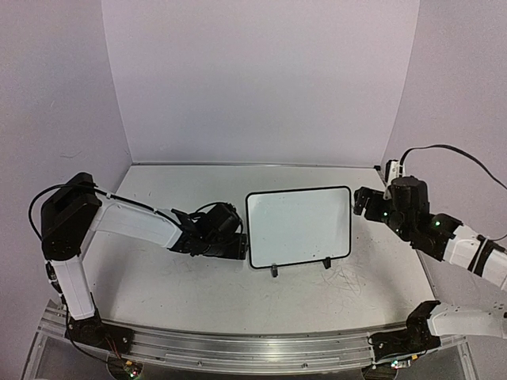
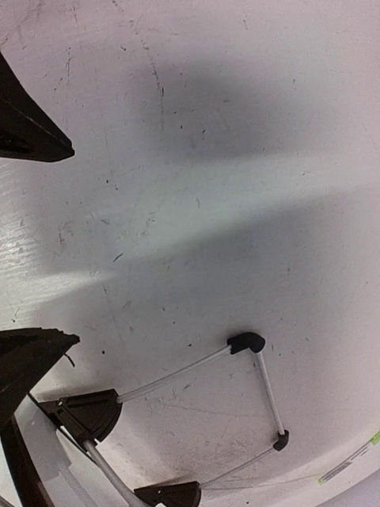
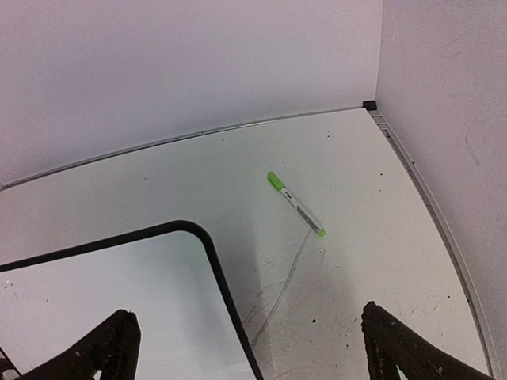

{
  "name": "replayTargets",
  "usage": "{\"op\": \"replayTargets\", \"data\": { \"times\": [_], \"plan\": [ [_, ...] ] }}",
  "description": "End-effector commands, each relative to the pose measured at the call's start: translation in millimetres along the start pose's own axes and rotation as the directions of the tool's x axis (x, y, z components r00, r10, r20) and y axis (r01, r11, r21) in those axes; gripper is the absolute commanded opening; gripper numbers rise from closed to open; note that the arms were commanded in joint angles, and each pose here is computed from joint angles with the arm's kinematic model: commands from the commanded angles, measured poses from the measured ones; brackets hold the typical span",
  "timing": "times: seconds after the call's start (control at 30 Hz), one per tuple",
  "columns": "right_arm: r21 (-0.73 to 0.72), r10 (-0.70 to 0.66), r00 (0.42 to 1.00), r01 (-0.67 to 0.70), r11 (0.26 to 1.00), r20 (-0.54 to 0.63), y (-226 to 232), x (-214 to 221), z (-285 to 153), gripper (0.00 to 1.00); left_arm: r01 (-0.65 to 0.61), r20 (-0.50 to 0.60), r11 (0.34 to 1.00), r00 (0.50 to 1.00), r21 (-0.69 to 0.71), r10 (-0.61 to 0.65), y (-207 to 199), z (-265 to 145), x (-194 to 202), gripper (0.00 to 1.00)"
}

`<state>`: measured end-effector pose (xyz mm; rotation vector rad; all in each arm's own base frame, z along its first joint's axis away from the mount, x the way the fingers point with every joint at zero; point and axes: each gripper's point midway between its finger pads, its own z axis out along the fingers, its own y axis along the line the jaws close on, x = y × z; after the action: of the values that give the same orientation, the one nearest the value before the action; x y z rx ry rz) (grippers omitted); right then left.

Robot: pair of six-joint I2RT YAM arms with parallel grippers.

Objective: Write a sentence on the whiteboard
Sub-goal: Adjust the whiteboard at the center of the board, then pick up the whiteboard marker from the corner of the board.

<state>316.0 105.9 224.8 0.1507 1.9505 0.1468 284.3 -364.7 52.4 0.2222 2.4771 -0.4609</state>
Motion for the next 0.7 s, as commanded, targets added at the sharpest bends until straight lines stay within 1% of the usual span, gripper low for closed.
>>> {"op": "replayTargets", "data": {
  "times": [0.0,0.13,0.27,0.4,0.47,0.57,0.67],
  "plan": [
    [-0.025,0.063,0.997,-0.062,0.998,0.044,-8.9,-42.6,10.8,0.98,0.007,0.059,0.999,0.998,-0.049,-0.004,15.5,-18.9,-9.0,0.78],
    [-0.018,0.133,0.99,-0.132,0.991,0.055,-37.7,-67.9,32.7,0.97,0.022,0.069,0.997,0.997,-0.077,-0.017,34.6,-29.5,-9.2,0.83],
    [0.019,0.14,0.99,-0.14,0.99,-0.002,-62.2,-73.9,76.0,0.97,0.04,0.092,0.996,0.995,-0.083,-0.032,51.0,-44.7,-13.1,0.87],
    [0.027,0.14,0.978,-0.138,0.99,-0.152,-78.7,-45.6,136.2,0.96,0.031,0.149,0.997,0.989,-0.065,-0.021,55.2,-69.0,-25.8,0.91],
    [0.02,0.132,0.968,-0.131,0.991,-0.211,-80.8,-36.9,162.9,0.92,0.027,0.177,0.998,0.984,-0.053,-0.017,55.6,-80.7,-32.2,0.92],
    [0.0,0.1,0.943,-0.106,0.994,-0.316,-78.0,-15.1,204.4,0.81,0.031,0.232,0.999,0.972,-0.022,-0.025,53.2,-101.2,-45.4,0.92],
    [-0.057,0.05,0.914,-0.08,0.995,-0.403,-70.8,8.0,235.7,0.7,0.021,0.285,1.0,0.958,0.019,-0.025,46.2,-122.3,-60.6,0.92]
  ]
}}
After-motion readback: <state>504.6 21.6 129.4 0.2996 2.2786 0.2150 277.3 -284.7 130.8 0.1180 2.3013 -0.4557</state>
